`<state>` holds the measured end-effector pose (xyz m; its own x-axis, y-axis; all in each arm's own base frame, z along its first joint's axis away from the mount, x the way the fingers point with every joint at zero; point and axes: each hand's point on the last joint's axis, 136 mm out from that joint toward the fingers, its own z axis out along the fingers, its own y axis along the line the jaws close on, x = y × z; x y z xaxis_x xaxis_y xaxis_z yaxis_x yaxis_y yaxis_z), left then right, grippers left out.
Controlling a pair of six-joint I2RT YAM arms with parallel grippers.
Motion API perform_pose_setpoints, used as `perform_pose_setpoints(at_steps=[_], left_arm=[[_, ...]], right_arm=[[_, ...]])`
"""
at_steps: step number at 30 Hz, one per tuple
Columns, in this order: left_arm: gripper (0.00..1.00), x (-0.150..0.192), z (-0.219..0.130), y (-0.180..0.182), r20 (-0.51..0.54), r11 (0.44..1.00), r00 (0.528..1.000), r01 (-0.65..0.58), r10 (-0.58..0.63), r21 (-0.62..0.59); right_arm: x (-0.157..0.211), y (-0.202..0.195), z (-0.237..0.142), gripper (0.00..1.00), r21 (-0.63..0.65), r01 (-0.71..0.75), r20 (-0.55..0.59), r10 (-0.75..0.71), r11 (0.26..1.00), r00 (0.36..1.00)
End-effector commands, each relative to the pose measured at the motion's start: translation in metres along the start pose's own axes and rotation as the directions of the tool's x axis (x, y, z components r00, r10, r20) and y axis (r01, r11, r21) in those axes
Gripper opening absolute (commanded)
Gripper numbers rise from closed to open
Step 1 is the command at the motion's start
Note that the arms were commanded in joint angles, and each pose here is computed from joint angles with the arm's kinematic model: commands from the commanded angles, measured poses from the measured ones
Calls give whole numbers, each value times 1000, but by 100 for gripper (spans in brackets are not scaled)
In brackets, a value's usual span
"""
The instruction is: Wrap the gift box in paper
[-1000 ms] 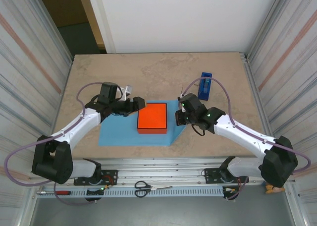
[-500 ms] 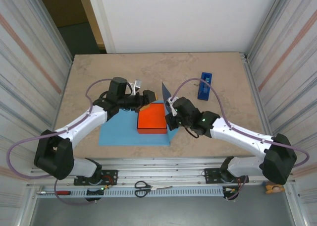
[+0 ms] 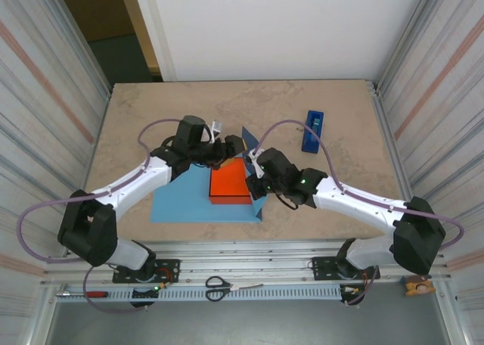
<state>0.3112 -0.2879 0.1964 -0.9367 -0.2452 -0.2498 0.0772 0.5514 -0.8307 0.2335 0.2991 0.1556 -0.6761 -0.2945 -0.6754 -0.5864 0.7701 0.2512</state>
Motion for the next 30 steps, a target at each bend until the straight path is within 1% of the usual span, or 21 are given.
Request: perform_pose_setpoints(at_steps=[1, 4, 8, 15, 20, 22, 30], left_arm=[[74, -7, 4, 0, 23, 999, 999, 35, -34, -33], [71, -6, 12, 4, 4, 997, 998, 61, -61, -44], [67, -3, 20, 6, -21, 996, 998, 59, -60, -68], [54, 7, 29, 17, -76, 991, 997, 22, -32, -135], [41, 7, 26, 21, -74, 986, 997, -1, -11, -165], [34, 7, 25, 20, -78, 985, 997, -13, -1, -173], [13, 9, 27, 21, -96, 984, 995, -25, 8, -175]], right_arm=[[-12, 13, -1, 9, -41, 17, 27, -16, 999, 999], [-12, 15, 1, 9, -49, 21, 23, -20, 999, 1000], [-9, 16, 4, 9, -51, 23, 10, -22, 998, 1000], [-7, 17, 6, 10, -56, 26, 1, -26, 998, 1000], [-8, 17, 6, 10, -58, 26, -2, -26, 998, 1000], [-8, 18, 6, 11, -60, 28, -3, -28, 998, 1000], [-8, 19, 7, 13, -66, 31, -9, -31, 997, 999]])
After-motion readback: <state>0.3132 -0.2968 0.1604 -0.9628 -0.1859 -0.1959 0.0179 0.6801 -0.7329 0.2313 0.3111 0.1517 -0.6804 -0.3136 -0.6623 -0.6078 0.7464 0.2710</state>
